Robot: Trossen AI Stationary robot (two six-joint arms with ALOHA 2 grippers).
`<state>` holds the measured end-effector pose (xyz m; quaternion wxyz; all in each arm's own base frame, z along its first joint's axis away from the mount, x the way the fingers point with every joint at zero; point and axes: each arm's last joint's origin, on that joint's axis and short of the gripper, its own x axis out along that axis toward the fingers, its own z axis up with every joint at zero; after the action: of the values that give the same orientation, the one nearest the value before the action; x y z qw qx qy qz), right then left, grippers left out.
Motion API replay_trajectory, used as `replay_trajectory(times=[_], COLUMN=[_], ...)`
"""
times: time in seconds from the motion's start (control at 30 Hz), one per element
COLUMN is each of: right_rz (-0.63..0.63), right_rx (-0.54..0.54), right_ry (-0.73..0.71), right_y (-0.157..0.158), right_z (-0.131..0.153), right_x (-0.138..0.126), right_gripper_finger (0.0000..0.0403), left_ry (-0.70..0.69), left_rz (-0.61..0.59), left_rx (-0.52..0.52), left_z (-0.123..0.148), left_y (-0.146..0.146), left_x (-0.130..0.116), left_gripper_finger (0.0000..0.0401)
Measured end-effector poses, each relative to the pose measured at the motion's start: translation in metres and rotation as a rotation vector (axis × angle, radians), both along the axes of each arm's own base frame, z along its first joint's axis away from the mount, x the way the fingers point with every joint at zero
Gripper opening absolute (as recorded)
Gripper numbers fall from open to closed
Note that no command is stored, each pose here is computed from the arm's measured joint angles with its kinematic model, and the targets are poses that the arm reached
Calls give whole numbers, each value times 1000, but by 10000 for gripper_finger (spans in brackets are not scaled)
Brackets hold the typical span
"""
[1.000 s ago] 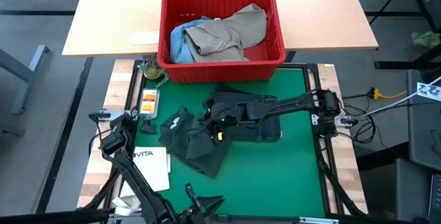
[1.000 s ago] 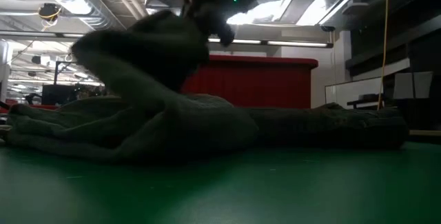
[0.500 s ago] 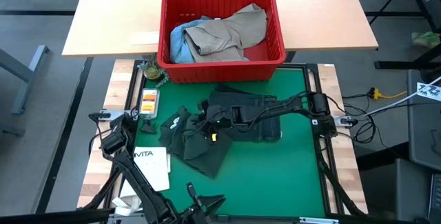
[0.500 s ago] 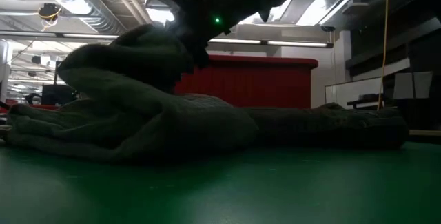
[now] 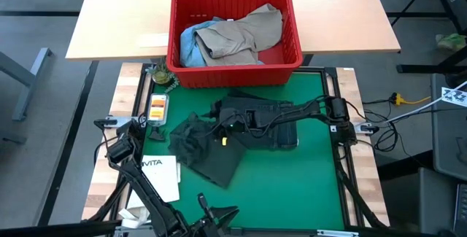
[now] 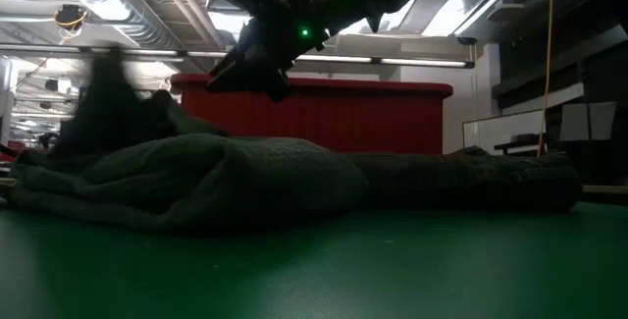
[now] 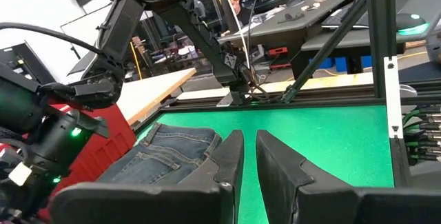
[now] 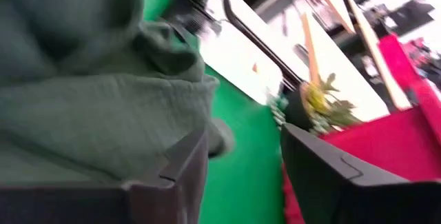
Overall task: Fold Laundry from Bin
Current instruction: Fold the green shirt
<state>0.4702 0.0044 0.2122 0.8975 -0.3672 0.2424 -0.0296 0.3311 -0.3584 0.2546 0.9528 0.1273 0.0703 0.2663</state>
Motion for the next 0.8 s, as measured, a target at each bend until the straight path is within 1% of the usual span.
replay_trajectory(times=[0.1, 0.17, 0.27, 0.33, 0.4, 0.53, 0.67, 0.73, 0.8], right_rz=[-29, -24, -11, 13, 44, 197, 364, 404, 414], right_rx=[-29, -42, -68, -110, -121, -44, 47, 64, 54], right_ry=[21, 25, 50, 96, 137, 154, 148, 132, 125], right_y=[-1, -1, -2, -2, -2, 2, 7, 8, 8], right_z=[4, 17, 50, 74, 96, 135, 157, 165, 172], right_x=[-3, -9, -28, -48, -69, -111, -139, -149, -157], right_gripper_finger=[198, 201, 202, 202, 202, 202, 202, 202, 202], left_ry=[0, -5, -29, -44, -49, -60, -25, 10, 63], left_rz=[0, 1, 11, 23, 39, 76, 60, 66, 83], left_rx=[1, -9, -46, -70, -84, -132, -279, -348, -397], left_z=[0, 0, 0, 0, -2, -8, -18, -23, -28], left_y=[0, 0, 2, 6, 11, 26, 48, 61, 77], left_x=[0, 0, 3, 6, 10, 21, 37, 45, 53], left_gripper_finger=[37, 37, 37, 37, 37, 37, 37, 37, 37])
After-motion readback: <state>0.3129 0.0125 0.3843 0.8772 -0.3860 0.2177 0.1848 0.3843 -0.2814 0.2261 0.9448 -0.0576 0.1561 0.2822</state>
